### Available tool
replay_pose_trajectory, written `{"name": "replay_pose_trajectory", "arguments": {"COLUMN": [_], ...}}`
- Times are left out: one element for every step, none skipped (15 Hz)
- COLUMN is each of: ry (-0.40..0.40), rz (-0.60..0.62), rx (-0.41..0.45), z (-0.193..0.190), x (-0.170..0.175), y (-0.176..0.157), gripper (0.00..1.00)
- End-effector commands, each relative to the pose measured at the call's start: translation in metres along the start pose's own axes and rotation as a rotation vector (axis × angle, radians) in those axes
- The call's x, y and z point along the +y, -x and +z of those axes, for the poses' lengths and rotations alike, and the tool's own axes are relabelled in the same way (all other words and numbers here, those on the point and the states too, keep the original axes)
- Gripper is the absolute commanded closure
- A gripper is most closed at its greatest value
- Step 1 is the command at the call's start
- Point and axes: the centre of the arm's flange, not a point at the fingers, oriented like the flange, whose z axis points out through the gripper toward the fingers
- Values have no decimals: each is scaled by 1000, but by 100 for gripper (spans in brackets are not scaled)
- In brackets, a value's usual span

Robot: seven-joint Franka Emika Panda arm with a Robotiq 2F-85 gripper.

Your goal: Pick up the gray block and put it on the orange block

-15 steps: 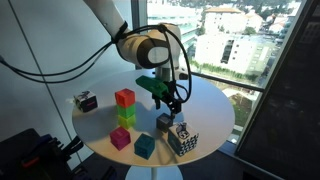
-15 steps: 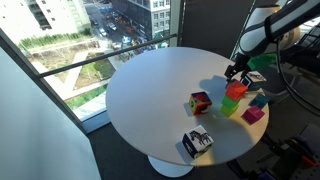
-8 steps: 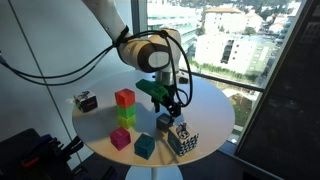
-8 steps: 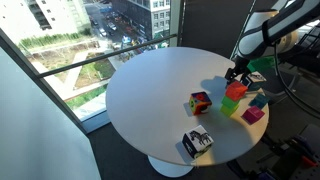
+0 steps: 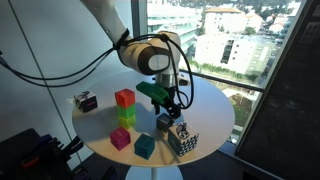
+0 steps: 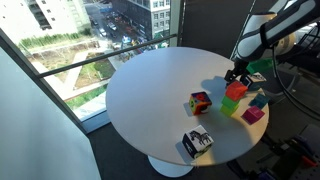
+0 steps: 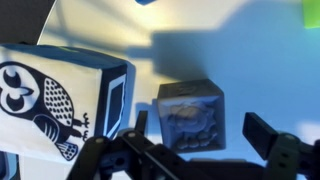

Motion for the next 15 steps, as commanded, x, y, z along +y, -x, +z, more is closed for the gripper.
{"name": "replay_pose_trajectory", "arguments": {"ry": [19,23,26,32,33,31,26,27,27,28,32,35,41,48,55], "rz": [-15,-15,-14,-6,10,22,29,38,42,48,50,50,50,52,53], "rx": [16,15,14,10,13,13,12,14,15,15,19,21,27,36,43], "z": [5,6,7,5,1,-6,-12,-21,-28,-39,-48,-59,-70,-80,-90], "x": [2,1,0,-1,-2,-3,-4,-4,-5,-5,-5,-5,-5,-5,-5], "y": [-7,-7,-6,-5,-6,-4,-3,-1,0,2,3,5,7,8,9], "gripper": [34,44,51,60,66,68,70,72,72,72,72,72,72,72,72]}}
